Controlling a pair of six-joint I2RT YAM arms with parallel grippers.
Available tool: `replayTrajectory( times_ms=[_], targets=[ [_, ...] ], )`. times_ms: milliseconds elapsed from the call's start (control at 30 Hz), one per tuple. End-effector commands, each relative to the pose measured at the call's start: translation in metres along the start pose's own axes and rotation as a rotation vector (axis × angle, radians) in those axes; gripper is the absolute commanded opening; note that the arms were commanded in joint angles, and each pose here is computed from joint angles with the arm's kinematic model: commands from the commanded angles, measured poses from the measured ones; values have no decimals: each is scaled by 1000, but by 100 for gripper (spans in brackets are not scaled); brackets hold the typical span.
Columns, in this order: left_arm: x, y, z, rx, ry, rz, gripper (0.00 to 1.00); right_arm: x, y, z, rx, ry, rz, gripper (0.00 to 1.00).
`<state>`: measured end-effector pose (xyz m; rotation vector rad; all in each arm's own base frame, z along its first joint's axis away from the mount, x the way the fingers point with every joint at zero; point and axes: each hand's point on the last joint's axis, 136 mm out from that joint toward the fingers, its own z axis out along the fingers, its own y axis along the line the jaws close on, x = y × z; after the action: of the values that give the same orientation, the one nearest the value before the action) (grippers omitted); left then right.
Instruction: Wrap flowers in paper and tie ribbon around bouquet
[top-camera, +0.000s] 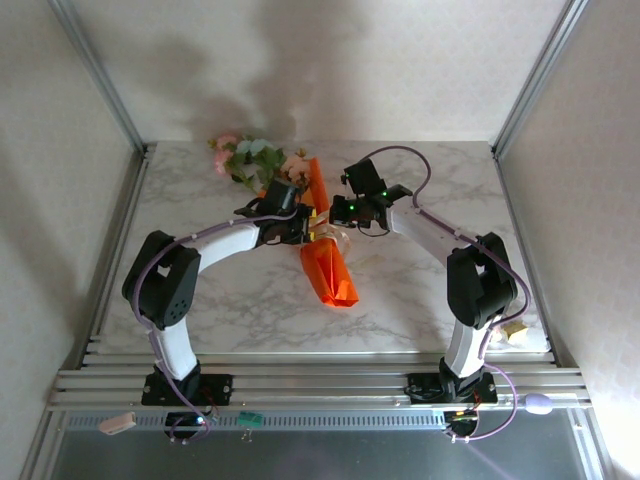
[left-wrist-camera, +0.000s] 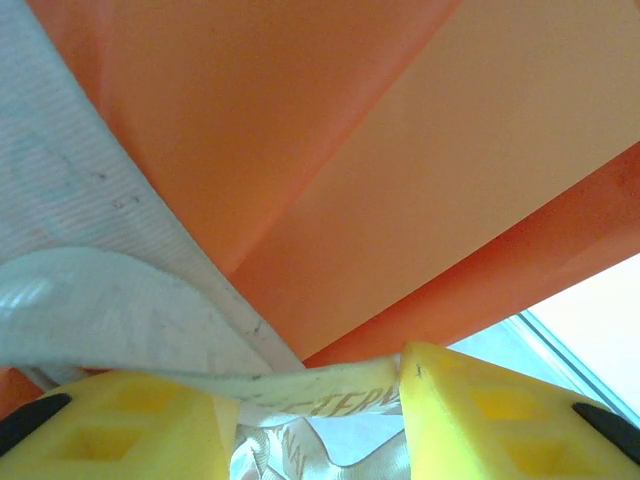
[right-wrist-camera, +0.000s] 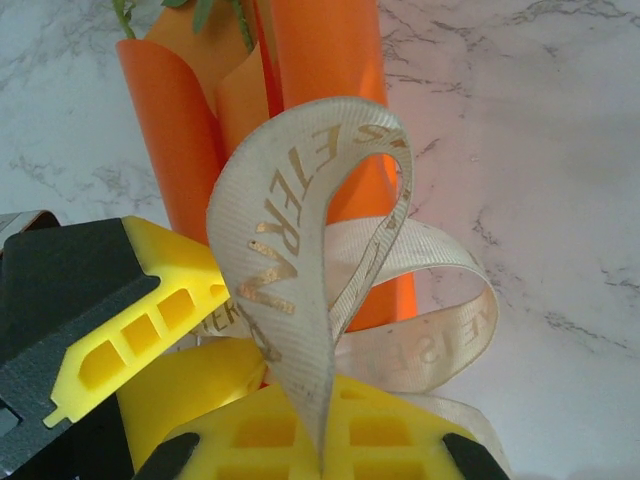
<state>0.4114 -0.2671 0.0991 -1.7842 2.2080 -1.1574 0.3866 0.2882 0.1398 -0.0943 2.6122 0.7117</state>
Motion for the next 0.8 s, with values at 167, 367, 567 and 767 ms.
replayTrajectory(
  times_ms=[167,367,567,767],
  targets=[
    [-3,12,-8,-58,-23,-13,44,0,0,6,-15,9,17,0],
    [-2,3,-20,-22,-32,-44,44,0,0,4,-13,5,14,0],
    [4,-2,-32,-13,-37,-43,44,0,1,5,-18,6,19,0],
    [0,15,-21,-37,-20,-70,44,4,-1,3,-16,10,24,0]
  ],
)
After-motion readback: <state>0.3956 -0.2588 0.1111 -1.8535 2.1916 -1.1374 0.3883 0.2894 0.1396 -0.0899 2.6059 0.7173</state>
